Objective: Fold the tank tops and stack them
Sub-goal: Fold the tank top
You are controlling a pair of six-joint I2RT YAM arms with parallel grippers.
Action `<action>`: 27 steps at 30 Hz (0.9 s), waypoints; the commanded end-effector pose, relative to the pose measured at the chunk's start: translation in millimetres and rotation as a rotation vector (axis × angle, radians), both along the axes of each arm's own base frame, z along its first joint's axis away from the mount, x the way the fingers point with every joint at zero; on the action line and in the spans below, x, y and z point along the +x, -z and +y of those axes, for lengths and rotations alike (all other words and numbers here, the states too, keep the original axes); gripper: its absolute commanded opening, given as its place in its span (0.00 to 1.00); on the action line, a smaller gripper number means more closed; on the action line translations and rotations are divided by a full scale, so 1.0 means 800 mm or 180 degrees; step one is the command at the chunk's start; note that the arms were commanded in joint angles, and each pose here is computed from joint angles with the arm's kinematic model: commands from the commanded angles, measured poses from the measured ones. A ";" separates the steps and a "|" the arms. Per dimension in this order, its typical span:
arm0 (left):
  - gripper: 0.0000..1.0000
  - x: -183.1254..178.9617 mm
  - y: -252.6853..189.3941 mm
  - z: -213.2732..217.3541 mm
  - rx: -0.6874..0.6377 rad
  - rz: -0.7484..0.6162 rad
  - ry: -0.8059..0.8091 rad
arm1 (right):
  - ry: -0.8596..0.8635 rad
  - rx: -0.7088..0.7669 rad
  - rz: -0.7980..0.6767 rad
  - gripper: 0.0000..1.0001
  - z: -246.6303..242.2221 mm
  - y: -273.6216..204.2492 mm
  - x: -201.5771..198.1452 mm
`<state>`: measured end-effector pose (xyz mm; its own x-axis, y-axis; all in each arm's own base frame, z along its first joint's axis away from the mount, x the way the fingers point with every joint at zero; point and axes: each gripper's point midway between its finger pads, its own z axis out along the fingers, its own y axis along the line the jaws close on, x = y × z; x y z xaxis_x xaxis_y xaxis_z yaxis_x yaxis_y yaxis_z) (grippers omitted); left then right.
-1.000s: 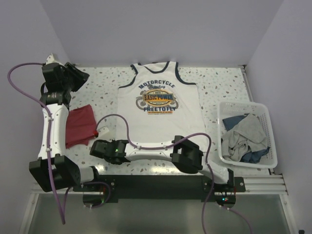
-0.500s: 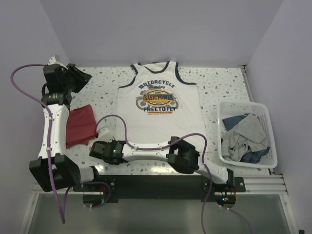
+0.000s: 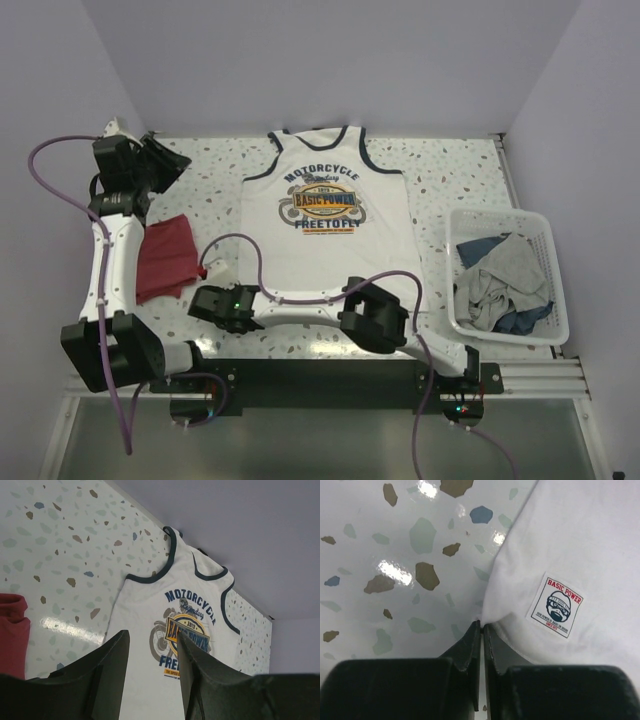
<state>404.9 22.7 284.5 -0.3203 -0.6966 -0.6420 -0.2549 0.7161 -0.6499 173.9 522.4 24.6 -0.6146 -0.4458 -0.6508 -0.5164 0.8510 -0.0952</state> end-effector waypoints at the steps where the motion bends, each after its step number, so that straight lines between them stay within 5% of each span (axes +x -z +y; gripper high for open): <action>1: 0.48 0.010 0.003 0.001 -0.0009 -0.0088 0.0026 | -0.0073 0.0093 0.0052 0.04 -0.009 -0.024 -0.008; 10: 0.48 0.011 0.073 -0.025 -0.0044 0.0226 0.0244 | -0.0633 0.0421 0.0357 0.00 -0.043 -0.124 -0.048; 27: 0.50 0.018 0.251 -0.095 0.0067 0.1205 0.0686 | -0.0768 0.0783 0.1202 0.00 -0.094 -0.114 -0.089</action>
